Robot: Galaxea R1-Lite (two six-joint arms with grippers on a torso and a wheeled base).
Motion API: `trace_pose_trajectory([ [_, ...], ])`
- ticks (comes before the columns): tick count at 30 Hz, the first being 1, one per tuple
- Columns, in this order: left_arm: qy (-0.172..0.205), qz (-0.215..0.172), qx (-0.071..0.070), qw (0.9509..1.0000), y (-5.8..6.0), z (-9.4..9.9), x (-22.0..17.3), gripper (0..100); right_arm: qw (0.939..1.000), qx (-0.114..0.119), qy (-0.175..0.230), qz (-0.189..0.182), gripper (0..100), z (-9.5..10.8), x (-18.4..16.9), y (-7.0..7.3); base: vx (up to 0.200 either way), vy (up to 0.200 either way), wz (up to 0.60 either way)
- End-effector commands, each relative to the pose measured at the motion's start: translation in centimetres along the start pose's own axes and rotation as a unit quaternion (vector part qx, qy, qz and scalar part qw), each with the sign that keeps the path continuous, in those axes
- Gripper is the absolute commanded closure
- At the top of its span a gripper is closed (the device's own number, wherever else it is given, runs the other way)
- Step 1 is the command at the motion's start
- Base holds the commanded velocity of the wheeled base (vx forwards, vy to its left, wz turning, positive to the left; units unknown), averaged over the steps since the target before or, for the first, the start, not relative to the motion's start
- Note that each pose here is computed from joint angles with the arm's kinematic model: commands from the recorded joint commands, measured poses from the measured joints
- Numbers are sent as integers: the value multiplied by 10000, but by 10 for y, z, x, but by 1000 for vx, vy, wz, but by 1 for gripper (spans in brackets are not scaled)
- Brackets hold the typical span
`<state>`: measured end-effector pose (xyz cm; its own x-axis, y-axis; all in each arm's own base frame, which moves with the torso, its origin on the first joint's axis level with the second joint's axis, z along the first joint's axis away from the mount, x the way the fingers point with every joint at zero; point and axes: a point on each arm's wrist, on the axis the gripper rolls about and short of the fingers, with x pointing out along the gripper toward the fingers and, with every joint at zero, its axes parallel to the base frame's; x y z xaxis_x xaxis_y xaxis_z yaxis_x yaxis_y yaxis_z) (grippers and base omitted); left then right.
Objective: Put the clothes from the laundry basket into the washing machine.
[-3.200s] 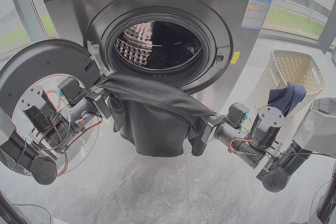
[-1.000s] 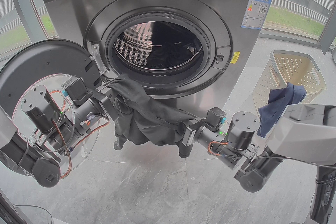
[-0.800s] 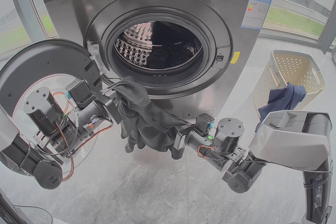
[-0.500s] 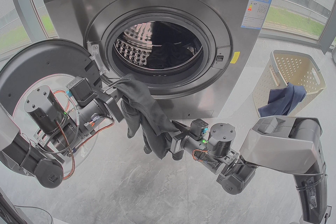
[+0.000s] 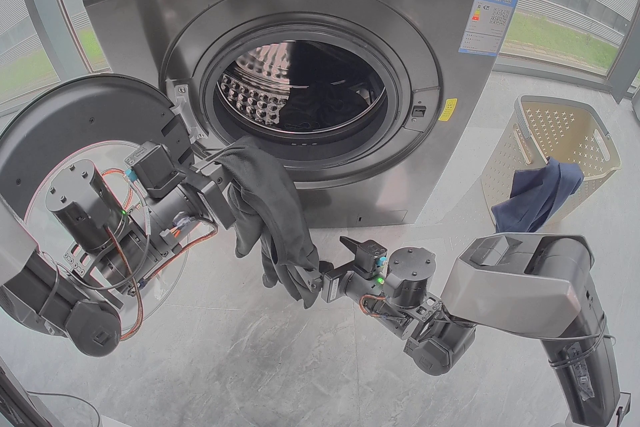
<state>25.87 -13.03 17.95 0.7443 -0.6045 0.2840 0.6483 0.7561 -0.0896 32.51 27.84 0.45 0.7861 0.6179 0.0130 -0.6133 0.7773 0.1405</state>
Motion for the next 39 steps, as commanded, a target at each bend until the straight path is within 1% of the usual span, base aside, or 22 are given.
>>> trace_pose_trajectory([
  [1,-3,2,-1,10000,0,0,0,100,10000,-7,74,3,0,-10,2,1,0,0,0],
  [4,-1,-13,-3,10000,-1,0,0,100,9999,0,95,46,0,-13,2,4,0,0,0],
  [11,-4,9,2,10000,0,0,0,100,10000,5,-3,60,0,-23,14,5,0,0,0],
  [12,-4,9,2,10000,0,0,0,100,10000,6,-11,61,100,-24,15,5,0,0,0],
  [17,3,18,2,10000,1,0,0,100,10000,31,-67,46,100,-20,15,4,0,0,0],
  [20,24,36,3,10000,2,-1,-1,100,10000,38,-85,-21,100,-11,11,-1,0,0,0],
  [23,31,119,24,9999,7,-1,-2,100,9999,48,-151,-50,100,11,1,-1,0,0,0],
  [25,46,203,42,9998,12,-2,-3,100,9997,40,-217,-133,100,34,-13,-6,0,0,0],
  [28,57,317,68,9995,19,-2,-4,100,9993,67,-267,-257,100,61,-36,-13,0,0,0],
  [29,57,324,70,9994,19,-2,-4,100,9992,74,-278,-278,100,64,-38,-15,0,0,0],
  [31,63,340,67,9994,20,-2,-6,100,9984,75,-356,-429,100,86,-61,-24,0,0,0],
  [32,56,339,76,9994,20,-1,-6,100,9983,73,-353,-461,100,92,-70,-26,0,0,0],
  [35,26,334,82,9994,19,1,-7,100,9976,93,-468,-496,100,115,-98,-24,0,0,0],
  [38,-3,329,90,9994,18,3,-8,100,9965,107,-687,-454,100,133,-113,-20,0,0,0],
  [39,-25,325,96,9994,18,5,-9,100,9955,115,-845,-420,100,143,-116,-18,0,0,0],
])
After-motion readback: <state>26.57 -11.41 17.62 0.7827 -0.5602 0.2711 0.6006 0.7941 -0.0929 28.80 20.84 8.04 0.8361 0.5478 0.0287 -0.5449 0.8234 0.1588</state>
